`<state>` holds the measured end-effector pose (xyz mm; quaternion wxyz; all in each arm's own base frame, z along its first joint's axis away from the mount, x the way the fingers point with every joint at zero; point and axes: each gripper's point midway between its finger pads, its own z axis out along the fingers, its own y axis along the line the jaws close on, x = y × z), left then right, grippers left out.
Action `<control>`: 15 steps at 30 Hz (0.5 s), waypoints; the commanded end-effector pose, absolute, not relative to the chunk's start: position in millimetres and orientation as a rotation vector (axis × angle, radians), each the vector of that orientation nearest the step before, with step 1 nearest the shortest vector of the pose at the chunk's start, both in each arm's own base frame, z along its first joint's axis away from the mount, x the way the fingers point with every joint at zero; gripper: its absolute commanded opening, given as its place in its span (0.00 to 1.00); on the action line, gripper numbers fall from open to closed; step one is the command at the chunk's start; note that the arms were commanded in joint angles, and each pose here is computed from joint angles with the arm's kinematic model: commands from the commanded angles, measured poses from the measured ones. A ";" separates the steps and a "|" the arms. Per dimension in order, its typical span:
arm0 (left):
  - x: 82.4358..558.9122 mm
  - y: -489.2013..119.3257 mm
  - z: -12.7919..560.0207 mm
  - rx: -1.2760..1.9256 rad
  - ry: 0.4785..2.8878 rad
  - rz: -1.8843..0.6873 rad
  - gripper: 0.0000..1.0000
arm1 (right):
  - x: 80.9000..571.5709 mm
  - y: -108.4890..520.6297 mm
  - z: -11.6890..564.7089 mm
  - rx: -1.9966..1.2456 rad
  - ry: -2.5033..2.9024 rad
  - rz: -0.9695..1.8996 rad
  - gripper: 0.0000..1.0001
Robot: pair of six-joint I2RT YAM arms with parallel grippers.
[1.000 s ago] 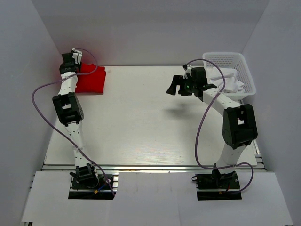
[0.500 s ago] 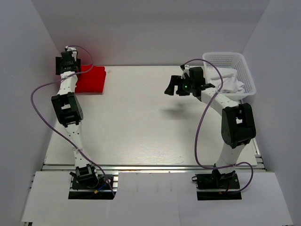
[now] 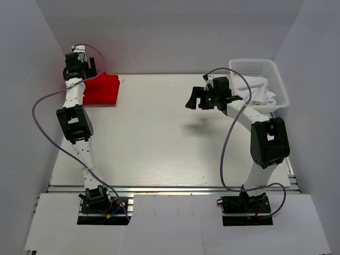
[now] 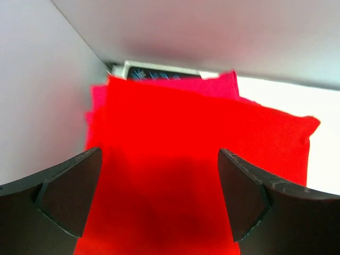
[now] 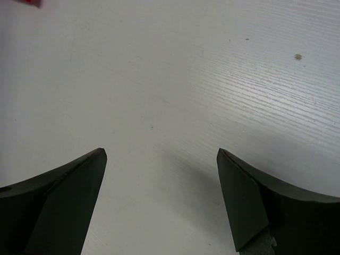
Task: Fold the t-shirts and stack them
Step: Put the neatly folded tshirt into the corner of the board with the left arm
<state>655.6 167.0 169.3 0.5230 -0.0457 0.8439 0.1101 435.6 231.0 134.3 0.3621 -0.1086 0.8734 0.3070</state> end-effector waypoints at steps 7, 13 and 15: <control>636.7 206.7 101.0 -0.417 2.097 -0.128 1.00 | 448.7 240.4 143.5 -0.299 2.222 0.828 0.90; 631.2 217.6 89.7 -0.498 2.082 -0.283 1.00 | 448.2 243.1 139.5 -0.300 2.237 0.849 0.90; 625.4 218.2 81.5 -0.503 2.097 -0.317 1.00 | 447.4 242.4 142.5 -0.305 2.228 0.845 0.90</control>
